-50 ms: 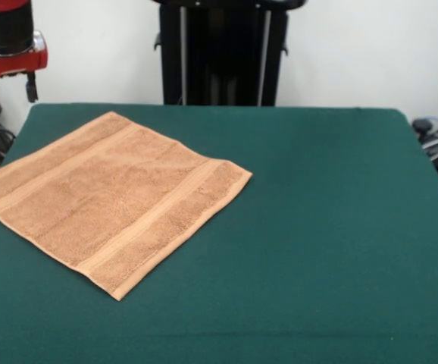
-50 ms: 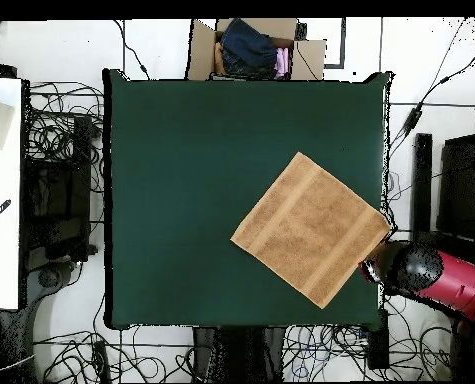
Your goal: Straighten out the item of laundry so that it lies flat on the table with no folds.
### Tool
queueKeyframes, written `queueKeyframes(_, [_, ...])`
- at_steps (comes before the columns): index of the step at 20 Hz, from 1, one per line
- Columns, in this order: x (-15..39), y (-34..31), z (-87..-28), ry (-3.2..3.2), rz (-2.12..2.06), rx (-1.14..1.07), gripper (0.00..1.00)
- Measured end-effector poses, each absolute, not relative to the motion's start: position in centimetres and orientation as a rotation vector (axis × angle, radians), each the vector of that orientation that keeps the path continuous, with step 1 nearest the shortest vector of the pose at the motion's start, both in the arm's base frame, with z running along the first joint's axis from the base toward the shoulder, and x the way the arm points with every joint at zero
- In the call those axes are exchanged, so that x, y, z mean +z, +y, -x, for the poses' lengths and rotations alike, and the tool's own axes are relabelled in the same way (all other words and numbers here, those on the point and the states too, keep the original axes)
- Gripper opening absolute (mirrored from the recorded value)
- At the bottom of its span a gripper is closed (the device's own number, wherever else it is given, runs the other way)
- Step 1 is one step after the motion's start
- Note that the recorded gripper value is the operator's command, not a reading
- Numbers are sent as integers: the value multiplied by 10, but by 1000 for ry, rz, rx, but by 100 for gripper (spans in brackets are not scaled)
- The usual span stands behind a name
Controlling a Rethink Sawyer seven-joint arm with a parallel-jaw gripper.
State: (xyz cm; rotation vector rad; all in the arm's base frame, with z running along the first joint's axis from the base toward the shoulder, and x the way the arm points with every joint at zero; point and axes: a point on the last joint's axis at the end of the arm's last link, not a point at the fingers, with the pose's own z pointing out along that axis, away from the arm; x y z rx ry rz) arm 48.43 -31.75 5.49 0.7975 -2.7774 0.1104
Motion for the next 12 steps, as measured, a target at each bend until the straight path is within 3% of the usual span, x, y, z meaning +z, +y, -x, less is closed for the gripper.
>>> queueKeyframes(12, [58,-326,-473,-2772,-737,115,100])
